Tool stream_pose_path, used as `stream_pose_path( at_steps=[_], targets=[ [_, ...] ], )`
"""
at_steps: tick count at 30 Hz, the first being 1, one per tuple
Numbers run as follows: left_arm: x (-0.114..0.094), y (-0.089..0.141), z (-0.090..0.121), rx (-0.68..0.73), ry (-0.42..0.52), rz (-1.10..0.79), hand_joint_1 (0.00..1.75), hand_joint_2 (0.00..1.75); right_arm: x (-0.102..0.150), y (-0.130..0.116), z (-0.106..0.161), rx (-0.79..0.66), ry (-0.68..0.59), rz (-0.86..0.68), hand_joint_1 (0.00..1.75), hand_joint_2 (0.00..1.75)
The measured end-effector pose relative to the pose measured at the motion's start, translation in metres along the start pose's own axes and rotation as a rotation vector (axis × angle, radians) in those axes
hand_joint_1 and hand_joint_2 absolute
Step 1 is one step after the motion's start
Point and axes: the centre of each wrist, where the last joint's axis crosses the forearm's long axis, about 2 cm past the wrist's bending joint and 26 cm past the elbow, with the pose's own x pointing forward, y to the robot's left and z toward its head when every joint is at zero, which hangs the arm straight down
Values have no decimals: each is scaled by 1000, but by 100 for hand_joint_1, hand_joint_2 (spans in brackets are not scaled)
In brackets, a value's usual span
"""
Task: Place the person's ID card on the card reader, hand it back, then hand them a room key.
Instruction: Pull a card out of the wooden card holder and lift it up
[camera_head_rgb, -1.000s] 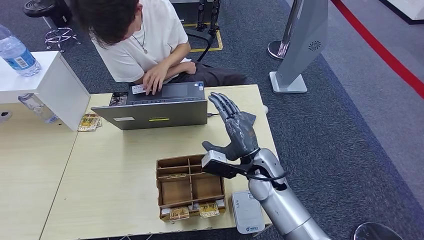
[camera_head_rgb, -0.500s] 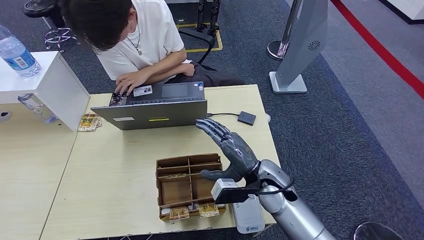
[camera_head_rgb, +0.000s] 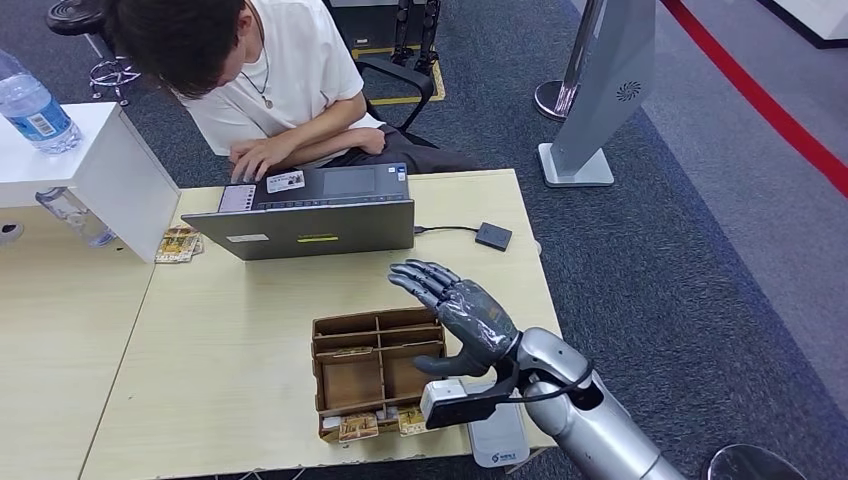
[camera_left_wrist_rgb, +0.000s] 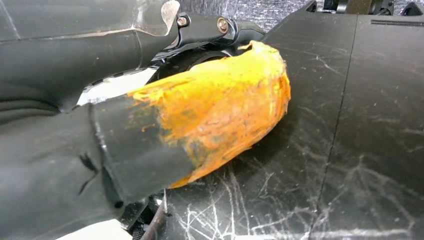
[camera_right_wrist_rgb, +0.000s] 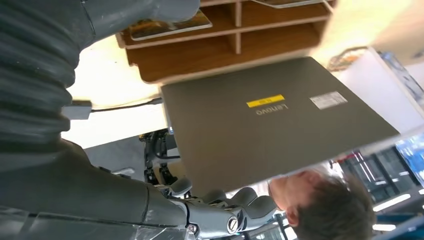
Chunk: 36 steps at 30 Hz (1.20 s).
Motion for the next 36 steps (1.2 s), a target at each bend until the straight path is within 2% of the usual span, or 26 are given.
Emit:
stream_pose_path(
  at_steps=[8, 26, 28, 36],
  targets=[
    [-1, 6, 1, -25, 13, -88, 0, 0, -3, 4, 6, 66, 8, 97, 0, 175],
    [-2, 16, 2, -69, 26, -226, 0, 0, -14, 4, 8, 139, 13, 143, 2, 175],
    [-2, 17, 3, -72, 28, -245, 0, 0, -14, 4, 9, 144, 14, 145, 4, 175],
    [-1, 22, 3, -85, 34, -304, 0, 0, -18, 2, 17, 166, 19, 159, 37, 175]
  ],
)
